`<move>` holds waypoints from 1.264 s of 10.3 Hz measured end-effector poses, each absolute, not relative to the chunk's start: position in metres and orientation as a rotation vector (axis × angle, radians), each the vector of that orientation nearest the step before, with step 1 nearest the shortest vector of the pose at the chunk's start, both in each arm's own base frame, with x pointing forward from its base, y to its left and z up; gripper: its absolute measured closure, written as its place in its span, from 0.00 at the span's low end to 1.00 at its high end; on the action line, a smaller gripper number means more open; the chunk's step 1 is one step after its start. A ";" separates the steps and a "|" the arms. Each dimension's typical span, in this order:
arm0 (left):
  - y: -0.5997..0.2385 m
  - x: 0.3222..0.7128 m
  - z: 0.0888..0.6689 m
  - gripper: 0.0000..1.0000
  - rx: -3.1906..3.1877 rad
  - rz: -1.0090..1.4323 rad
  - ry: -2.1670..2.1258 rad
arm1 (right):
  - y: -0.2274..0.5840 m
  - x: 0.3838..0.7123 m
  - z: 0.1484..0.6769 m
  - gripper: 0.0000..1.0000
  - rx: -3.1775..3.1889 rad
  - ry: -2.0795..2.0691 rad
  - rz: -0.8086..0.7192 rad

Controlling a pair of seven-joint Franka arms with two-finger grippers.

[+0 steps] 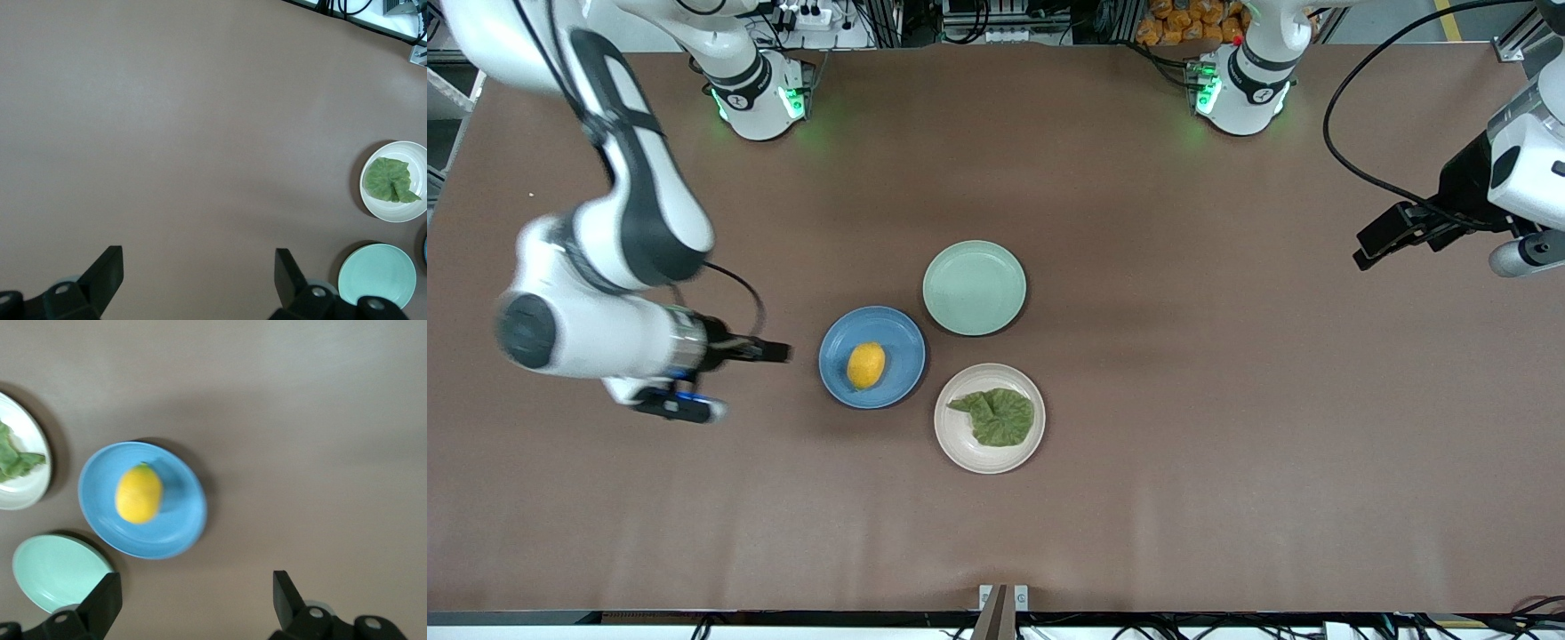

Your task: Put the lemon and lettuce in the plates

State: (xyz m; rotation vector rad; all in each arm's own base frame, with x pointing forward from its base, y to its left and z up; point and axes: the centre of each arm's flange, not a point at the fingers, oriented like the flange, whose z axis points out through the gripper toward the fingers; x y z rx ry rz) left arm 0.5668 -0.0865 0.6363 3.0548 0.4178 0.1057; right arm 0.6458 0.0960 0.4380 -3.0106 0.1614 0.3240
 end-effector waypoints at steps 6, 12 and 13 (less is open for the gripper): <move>-0.084 0.565 0.637 0.00 3.056 0.107 0.424 | 0.027 0.581 0.582 0.00 -3.162 0.041 0.165; -0.077 0.566 0.637 0.00 3.054 0.106 0.444 | 0.004 0.564 0.610 0.00 -3.175 0.108 0.123; -0.075 0.566 0.636 0.00 3.058 0.106 0.448 | 0.008 0.565 0.608 0.00 -3.175 0.096 0.114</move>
